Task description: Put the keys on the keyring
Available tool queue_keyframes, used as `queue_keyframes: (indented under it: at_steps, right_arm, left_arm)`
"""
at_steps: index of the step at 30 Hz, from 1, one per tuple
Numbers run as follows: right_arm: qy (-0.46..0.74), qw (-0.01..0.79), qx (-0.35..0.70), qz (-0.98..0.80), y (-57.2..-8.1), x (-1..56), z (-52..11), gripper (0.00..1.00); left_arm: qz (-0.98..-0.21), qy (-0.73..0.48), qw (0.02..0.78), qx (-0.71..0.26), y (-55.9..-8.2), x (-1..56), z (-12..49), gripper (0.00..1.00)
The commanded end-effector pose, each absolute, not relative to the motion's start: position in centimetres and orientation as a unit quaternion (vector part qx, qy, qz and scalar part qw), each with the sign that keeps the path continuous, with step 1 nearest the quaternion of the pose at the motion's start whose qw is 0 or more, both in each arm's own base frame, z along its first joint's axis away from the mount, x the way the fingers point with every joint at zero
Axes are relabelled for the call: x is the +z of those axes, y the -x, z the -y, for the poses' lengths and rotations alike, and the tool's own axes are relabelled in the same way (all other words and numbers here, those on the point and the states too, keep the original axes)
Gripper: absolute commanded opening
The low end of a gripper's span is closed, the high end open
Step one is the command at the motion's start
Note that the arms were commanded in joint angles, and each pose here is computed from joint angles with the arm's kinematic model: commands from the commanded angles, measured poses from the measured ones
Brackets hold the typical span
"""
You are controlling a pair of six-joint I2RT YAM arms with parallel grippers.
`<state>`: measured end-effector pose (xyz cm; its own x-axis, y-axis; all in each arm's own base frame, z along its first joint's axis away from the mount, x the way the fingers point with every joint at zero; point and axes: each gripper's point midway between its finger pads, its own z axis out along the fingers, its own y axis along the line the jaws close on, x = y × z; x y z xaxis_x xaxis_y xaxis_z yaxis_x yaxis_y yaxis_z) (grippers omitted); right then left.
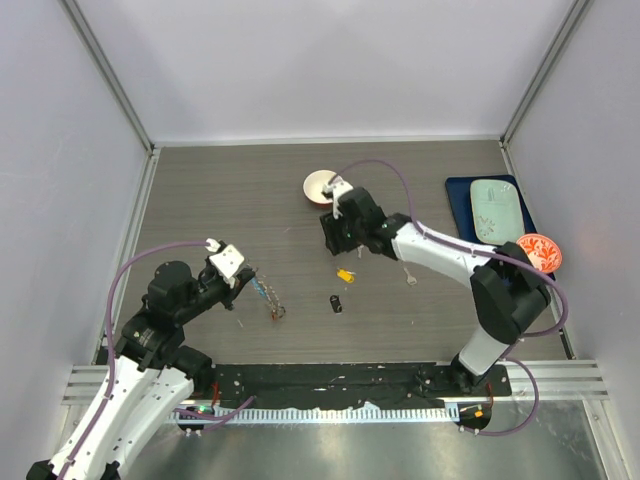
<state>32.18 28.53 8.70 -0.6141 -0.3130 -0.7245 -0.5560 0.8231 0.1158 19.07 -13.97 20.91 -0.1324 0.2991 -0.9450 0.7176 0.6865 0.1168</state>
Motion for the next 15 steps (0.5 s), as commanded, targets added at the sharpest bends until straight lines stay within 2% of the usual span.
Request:
queue_keyframes:
  at_steps: [1, 5, 8, 15]
  right_arm:
    - [0.252, 0.276, 0.093, -0.923, -32.2, 10.6, -27.0, 0.55]
    - [0.262, 0.198, 0.067, -0.942, -31.5, 9.7, -26.9, 0.56]
    - [0.267, 0.168, 0.065, -0.947, -31.4, 9.0, -27.3, 0.56]
    - [0.276, 0.115, 0.074, -0.951, -30.9, 6.9, -28.3, 0.44]
  left_arm:
    - [-0.704, -0.347, 0.588, -0.195, -19.4, 22.8, 14.5, 0.0]
    - [-0.702, -0.347, 0.591, -0.196, -19.3, 23.0, 14.4, 0.0]
    - [-0.699, -0.347, 0.594, -0.196, -19.3, 23.1, 14.4, 0.0]
    - [-0.697, -0.347, 0.595, -0.198, -19.2, 23.3, 14.5, 0.0]
